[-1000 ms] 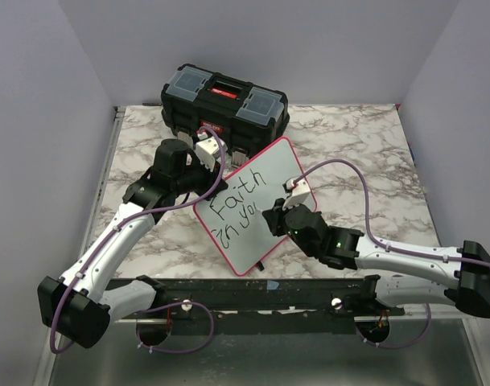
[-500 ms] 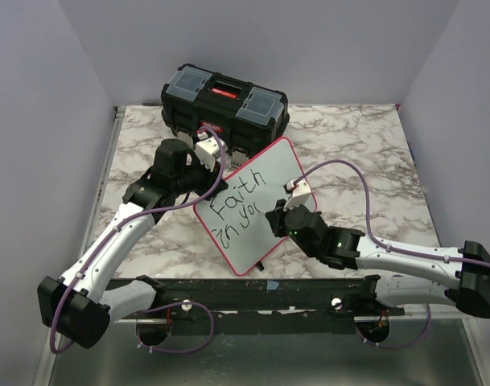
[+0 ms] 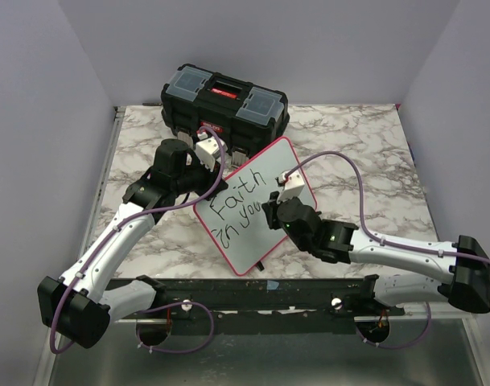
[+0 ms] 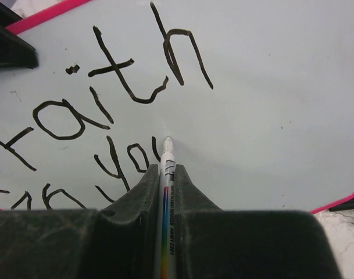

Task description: Write a sentence on the whiteboard

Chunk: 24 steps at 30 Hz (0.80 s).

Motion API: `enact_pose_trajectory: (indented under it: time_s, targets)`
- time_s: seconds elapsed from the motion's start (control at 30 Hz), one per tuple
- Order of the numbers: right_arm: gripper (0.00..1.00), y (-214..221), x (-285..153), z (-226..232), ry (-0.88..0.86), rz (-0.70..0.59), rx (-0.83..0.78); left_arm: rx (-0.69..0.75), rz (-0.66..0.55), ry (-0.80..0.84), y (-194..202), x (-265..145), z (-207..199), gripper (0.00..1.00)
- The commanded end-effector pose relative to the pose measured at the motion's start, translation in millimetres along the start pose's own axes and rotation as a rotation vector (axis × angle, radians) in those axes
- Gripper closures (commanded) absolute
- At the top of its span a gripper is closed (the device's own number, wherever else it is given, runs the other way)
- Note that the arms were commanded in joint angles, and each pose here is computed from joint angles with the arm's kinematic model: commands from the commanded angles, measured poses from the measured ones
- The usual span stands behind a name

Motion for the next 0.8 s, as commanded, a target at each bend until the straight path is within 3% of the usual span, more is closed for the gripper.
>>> enact_pose_trajectory:
  time_s: [0.0,0.43,0.77]
  targets:
    - [0.99,-15,5,0,0.036,-0.033,-0.011,0.061,-0.023,-0.027,-6,0,4,1.0]
    - [0.99,-21,7,4,0.025,-0.049,-0.015,0.063,-0.027,-0.023,-7,-1,3,1.0]
    - [0.99,5,6,-2,0.019,0.003,0.01,0.064,-0.039,-0.017,-9,-4,1,1.0]
Point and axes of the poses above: each gripper's point midway between its finger pads, its own x axis out along the fingers, its own z axis along the line the jaws close on, y = z × x, the point moved 5 cm from there along -x, back along the fingers, and after that the axes turned 5 degrees about -x, right-handed, at the moved point
